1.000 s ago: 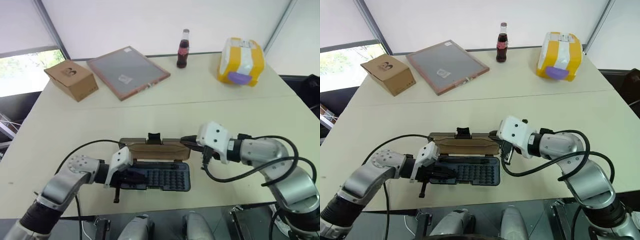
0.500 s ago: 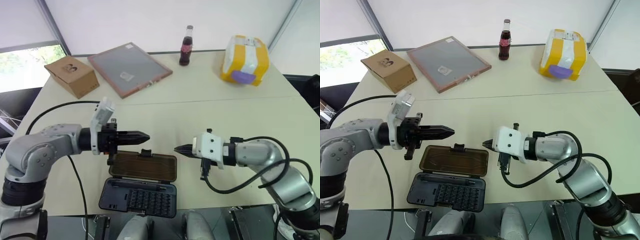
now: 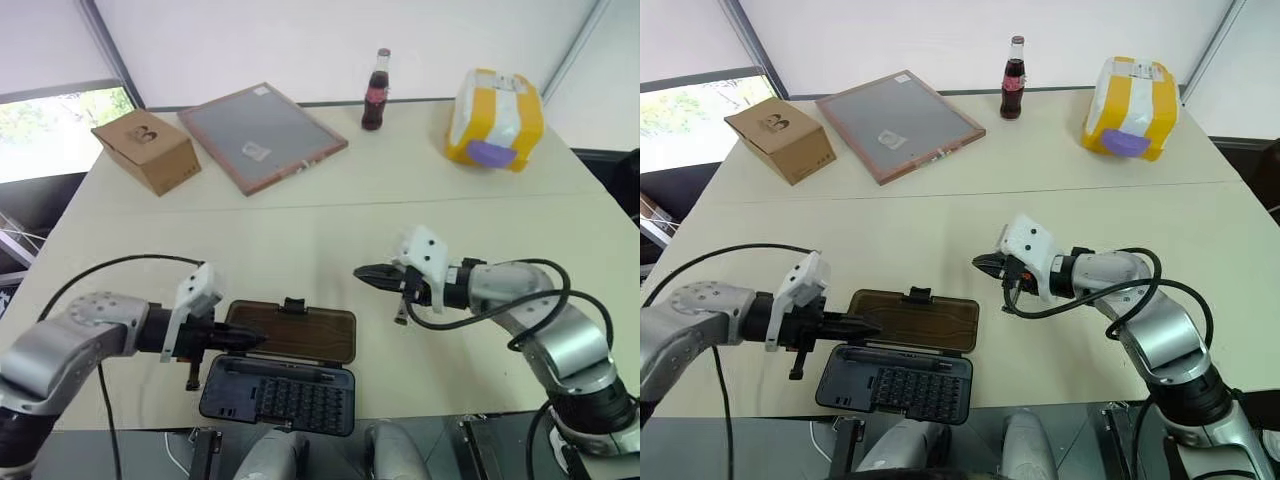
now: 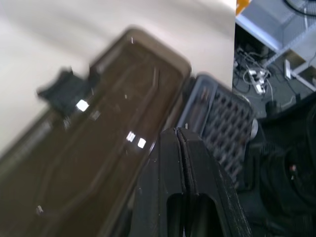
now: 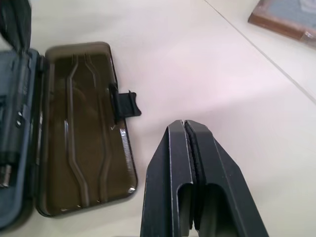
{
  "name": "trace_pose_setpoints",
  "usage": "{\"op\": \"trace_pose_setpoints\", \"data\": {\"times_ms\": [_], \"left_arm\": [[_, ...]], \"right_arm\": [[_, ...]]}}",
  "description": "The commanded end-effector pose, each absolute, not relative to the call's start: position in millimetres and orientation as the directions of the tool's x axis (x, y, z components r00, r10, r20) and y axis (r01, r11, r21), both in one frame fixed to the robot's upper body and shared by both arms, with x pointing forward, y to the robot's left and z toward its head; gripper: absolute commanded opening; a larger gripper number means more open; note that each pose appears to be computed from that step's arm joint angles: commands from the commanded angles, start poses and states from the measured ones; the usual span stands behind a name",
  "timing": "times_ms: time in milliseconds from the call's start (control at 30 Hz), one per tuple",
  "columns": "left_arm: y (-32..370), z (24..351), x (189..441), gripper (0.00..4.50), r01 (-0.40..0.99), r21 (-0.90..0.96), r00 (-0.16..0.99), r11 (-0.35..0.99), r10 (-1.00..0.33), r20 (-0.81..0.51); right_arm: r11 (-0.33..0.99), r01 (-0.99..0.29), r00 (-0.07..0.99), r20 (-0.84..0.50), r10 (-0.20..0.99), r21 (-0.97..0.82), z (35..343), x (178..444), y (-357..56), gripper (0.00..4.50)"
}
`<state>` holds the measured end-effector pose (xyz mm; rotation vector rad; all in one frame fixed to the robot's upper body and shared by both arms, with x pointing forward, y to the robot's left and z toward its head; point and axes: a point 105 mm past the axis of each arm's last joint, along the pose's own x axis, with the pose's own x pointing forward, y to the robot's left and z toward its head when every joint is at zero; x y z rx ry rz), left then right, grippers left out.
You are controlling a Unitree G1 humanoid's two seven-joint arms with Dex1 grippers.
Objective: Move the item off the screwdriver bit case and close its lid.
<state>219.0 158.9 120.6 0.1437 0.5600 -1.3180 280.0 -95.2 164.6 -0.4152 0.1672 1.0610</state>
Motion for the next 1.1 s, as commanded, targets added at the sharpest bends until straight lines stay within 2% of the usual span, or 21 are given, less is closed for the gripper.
{"op": "trace_pose_setpoints", "data": {"times_ms": [33, 67, 167, 367, 533, 733, 1100], "left_arm": [[168, 120, 213, 0.00, 0.957, -0.167, 0.124, 0.237, -0.856, -0.502], [169, 119, 212, 0.00, 0.958, -0.168, 0.120, 0.234, -0.853, -0.507], [171, 119, 208, 0.00, 0.960, -0.166, 0.110, 0.224, -0.851, -0.513], [181, 109, 195, 0.00, 0.966, -0.162, 0.073, 0.200, -0.815, -0.575], [182, 98, 190, 0.00, 0.972, -0.143, 0.062, 0.185, -0.793, -0.607], [189, 87, 188, 0.00, 0.980, -0.106, 0.053, 0.166, -0.742, -0.669], [178, 94, 188, 0.00, 0.976, -0.118, 0.067, 0.181, -0.774, -0.630]], "right_arm": [[0.415, -0.877, 0.474, -0.299, 0.828, -0.242, 179, 277, -93, 0.00], [0.416, -0.879, 0.473, -0.299, 0.829, -0.234, 179, 278, -92, 0.00], [0.433, -0.874, 0.484, -0.310, 0.818, -0.222, 177, 281, -91, 0.91], [0.430, -0.886, 0.464, -0.320, 0.826, -0.176, 176, 281, -88, 3.98], [0.399, -0.912, 0.406, -0.345, 0.846, -0.096, 171, 276, -81, 3.98], [0.422, -0.907, 0.393, -0.379, 0.838, -0.007, 158, 286, -70, 3.98], [0.410, -0.912, 0.335, -0.542, 0.771, 0.020, 105, 287, -64, 3.98]]}}
